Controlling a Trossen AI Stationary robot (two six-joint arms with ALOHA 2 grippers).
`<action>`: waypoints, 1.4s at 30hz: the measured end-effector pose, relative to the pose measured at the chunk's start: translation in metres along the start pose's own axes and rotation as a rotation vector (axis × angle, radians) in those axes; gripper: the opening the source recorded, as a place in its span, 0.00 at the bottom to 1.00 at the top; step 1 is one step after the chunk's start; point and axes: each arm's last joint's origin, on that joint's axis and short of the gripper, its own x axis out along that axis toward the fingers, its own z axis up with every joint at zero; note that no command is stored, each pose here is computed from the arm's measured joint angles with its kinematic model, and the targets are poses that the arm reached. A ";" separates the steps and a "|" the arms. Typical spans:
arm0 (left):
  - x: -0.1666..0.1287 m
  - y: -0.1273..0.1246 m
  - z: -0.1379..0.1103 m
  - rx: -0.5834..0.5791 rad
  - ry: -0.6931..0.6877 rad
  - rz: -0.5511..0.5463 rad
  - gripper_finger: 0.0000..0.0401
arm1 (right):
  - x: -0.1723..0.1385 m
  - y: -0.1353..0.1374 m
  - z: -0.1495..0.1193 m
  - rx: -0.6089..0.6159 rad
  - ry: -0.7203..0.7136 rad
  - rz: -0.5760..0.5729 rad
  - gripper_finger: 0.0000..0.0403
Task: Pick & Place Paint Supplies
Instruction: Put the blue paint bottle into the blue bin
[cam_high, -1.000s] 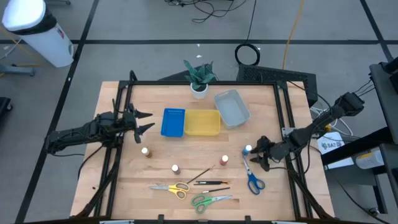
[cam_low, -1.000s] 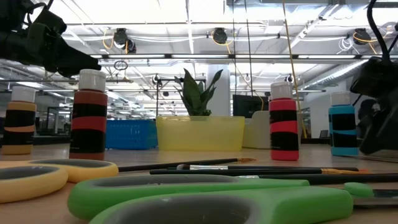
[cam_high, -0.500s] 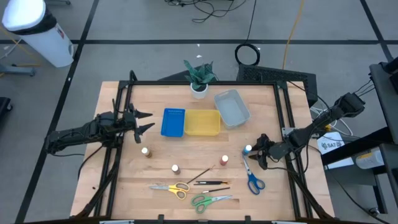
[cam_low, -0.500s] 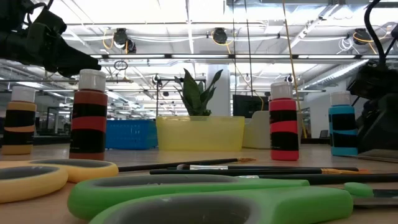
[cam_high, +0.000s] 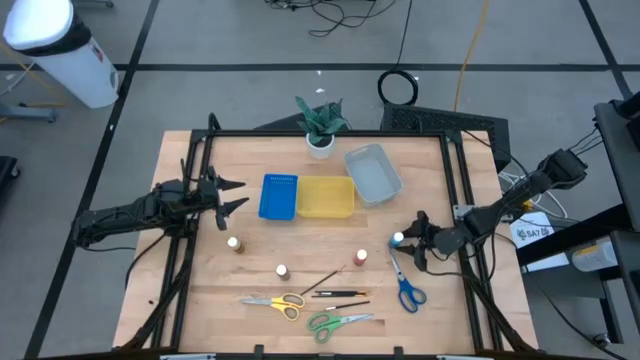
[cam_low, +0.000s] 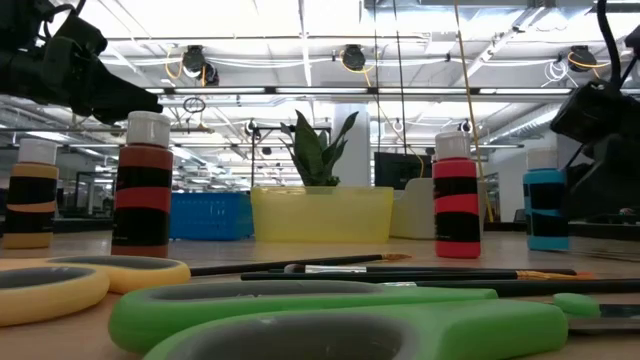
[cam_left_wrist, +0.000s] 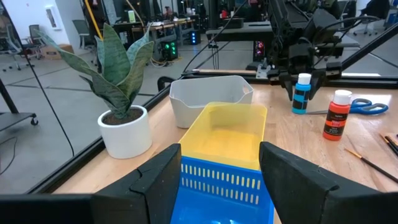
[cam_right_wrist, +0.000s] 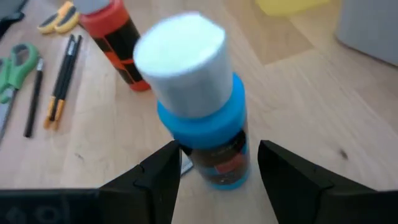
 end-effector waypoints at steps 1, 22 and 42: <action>0.000 0.000 0.000 0.000 0.000 0.000 0.57 | 0.000 0.000 -0.001 -0.001 0.004 -0.003 0.50; 0.000 0.000 0.000 0.000 0.000 0.000 0.57 | 0.017 0.004 -0.005 -0.023 -0.024 -0.044 0.50; 0.000 0.000 0.000 0.000 0.000 0.000 0.57 | 0.022 0.011 0.003 -0.112 -0.152 -0.047 0.31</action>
